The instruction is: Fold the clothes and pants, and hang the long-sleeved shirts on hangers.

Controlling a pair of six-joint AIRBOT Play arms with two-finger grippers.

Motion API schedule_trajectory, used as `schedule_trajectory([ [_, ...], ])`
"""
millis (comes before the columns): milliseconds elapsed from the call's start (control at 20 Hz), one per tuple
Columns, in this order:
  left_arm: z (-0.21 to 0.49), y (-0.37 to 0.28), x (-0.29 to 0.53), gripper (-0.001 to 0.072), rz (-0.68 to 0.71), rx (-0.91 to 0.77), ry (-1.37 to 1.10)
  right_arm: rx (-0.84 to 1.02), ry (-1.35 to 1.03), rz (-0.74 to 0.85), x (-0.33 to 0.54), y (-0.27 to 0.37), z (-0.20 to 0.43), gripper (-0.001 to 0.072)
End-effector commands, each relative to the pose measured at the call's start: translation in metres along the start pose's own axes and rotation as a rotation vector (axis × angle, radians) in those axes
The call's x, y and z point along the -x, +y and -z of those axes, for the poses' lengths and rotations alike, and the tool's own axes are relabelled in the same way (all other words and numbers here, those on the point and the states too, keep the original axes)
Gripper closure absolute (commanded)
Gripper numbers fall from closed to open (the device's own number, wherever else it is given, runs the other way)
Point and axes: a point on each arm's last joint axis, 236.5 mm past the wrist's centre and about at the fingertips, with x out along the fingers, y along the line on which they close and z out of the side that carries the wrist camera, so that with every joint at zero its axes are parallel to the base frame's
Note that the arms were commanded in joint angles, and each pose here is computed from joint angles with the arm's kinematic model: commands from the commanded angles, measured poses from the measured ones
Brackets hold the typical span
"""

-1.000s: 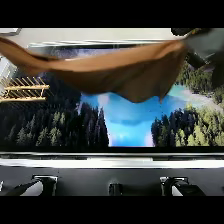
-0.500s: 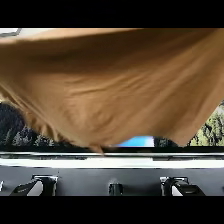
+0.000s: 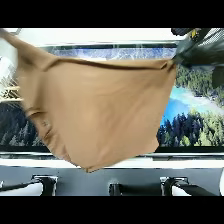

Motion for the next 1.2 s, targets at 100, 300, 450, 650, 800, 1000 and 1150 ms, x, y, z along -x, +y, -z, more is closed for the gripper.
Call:
schedule_trajectory([
  [100,0.129,0.029,-0.196,0.0696,0.006,0.065,0.209,-0.164,0.170,0.106,-0.167,-0.090,0.042,0.0679],
  [300,0.207,0.026,-0.245,0.0696,0.005,0.062,0.334,-0.250,0.205,0.113,-0.239,-0.122,0.066,0.0678],
  [450,0.244,0.023,-0.252,0.0693,0.004,0.058,0.432,-0.350,0.246,0.086,-0.265,-0.125,0.084,0.0677],
  [650,0.228,0.030,-0.234,0.0688,-0.002,0.061,0.470,-0.379,0.307,0.060,-0.253,-0.121,0.089,0.0383],
  [800,0.199,0.055,-0.189,0.0353,-0.027,0.068,0.517,-0.354,0.353,0.030,-0.197,-0.137,0.076,0.0349],
  [1000,0.177,0.099,-0.101,0.0314,-0.082,0.117,0.631,-0.209,0.463,-0.010,-0.098,-0.168,0.085,0.0349],
  [1150,0.176,0.128,-0.049,0.0316,-0.125,0.215,0.622,-0.283,0.515,-0.006,-0.054,-0.190,0.119,0.0349],
])
